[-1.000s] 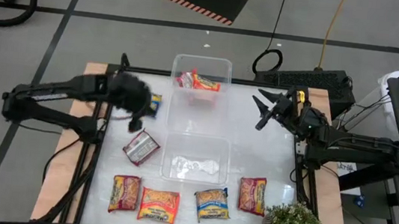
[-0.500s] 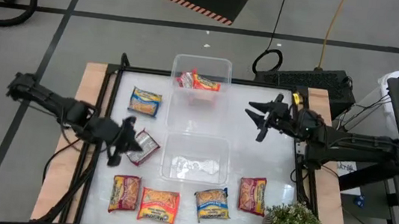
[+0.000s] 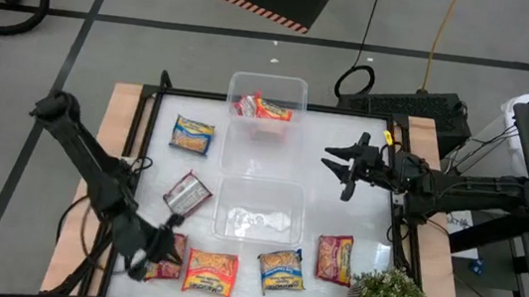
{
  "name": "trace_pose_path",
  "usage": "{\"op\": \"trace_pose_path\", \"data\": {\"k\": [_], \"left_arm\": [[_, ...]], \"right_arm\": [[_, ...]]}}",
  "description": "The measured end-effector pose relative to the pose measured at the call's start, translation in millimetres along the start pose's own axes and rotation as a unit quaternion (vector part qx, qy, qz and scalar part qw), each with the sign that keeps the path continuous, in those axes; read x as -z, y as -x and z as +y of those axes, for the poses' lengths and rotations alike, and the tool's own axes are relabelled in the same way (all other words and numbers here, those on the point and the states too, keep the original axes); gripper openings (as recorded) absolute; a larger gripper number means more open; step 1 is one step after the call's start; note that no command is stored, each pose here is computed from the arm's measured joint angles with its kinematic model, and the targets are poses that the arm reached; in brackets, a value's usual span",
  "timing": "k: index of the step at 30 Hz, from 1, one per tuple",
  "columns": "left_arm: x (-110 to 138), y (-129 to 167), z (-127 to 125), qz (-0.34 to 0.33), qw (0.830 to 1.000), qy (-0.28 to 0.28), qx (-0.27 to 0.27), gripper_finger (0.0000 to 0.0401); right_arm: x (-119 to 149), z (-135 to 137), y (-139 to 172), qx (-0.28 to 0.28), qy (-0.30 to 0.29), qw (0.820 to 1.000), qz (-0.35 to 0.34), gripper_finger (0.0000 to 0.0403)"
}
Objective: Sort Maruchan noodles
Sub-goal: Put the orange noodle pack into the top transparent bin
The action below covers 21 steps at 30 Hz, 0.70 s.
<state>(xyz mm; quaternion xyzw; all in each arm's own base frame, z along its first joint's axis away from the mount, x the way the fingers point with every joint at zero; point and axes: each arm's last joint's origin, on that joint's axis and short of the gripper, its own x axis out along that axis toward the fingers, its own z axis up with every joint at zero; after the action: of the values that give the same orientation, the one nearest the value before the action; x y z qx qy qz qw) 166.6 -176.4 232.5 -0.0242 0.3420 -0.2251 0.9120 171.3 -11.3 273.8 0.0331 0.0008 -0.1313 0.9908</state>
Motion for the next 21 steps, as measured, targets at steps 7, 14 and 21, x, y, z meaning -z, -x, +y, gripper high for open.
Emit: {"op": "trace_pose_path", "data": {"k": [7, 14, 21], "left_arm": [[18, -44, -11, 0.039, 0.997, 0.064, -0.010, 0.0086], [33, -66, -2, 0.076, 0.994, 0.041, -0.069, 0.0157], [44, -66, 11, 0.140, 0.983, 0.014, -0.122, 0.0170]], "right_arm": [[-3, 4, 1, -0.013, -0.004, 1.000, -0.017, 0.0139], [-5, 5, 1, -0.015, -0.005, 1.000, -0.026, 0.0139], [-5, 5, 1, -0.015, 0.010, 1.000, -0.026, 0.0139]]}}
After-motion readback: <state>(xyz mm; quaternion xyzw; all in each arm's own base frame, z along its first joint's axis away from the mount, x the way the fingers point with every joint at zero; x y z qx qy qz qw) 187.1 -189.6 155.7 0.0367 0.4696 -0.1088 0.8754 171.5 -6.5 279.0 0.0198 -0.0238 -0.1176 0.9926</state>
